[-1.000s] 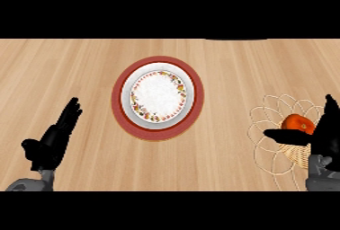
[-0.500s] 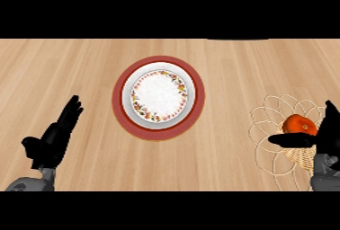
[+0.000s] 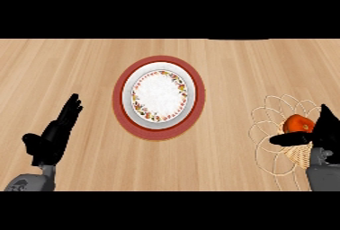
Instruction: Pick the squash from the placemat and place it in the plate
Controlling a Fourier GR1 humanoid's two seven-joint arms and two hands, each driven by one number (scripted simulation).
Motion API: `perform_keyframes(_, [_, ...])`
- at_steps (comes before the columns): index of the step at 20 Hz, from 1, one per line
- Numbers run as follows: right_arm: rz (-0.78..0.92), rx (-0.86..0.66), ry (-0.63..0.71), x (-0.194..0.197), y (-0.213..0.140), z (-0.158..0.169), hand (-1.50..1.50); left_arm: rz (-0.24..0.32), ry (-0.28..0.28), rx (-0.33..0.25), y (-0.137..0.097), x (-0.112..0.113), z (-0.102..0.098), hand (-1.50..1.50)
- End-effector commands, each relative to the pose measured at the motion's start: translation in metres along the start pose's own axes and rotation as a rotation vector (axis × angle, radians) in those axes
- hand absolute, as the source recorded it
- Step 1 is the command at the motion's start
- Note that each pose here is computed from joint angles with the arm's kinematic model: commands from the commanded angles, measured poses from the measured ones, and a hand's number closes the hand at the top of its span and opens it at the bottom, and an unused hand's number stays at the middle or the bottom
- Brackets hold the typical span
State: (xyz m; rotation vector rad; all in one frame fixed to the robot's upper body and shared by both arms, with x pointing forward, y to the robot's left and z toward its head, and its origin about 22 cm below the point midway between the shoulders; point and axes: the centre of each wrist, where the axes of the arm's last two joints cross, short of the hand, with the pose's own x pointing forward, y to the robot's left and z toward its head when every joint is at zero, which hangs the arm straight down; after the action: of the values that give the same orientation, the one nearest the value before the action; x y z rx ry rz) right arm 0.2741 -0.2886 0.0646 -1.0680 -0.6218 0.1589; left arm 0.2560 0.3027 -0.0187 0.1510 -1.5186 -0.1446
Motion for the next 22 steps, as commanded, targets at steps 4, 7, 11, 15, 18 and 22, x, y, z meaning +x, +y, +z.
perform_keyframes(4, [0.055, 0.01, 0.125, 0.002, 0.017, -0.016, -1.5, 0.005, 0.011, 0.005, -0.015, 0.006, -0.01, 0.0])
perform_keyframes(7, [0.003, 0.082, 0.084, -0.01, 0.021, -0.024, 1.5, -0.014, -0.011, 0.007, -0.008, 0.003, -0.002, 0.0])
perform_keyframes(11, [0.031, 0.096, 0.015, -0.021, 0.01, -0.024, 1.5, 0.002, 0.005, -0.009, 0.013, 0.018, -0.003, 0.0])
perform_keyframes(15, [0.028, 0.064, -0.013, -0.03, 0.036, -0.04, 1.5, -0.005, 0.0, 0.006, 0.011, -0.014, -0.008, 0.0])
perform_keyframes(18, [0.049, 0.017, -0.052, -0.002, 0.034, -0.009, 1.5, -0.018, -0.005, 0.005, -0.003, 0.003, -0.005, 0.0])
perform_keyframes(22, [0.193, 0.159, -0.39, -0.035, 0.051, 0.017, 1.5, -0.014, -0.008, 0.019, 0.004, -0.007, 0.009, 0.0])
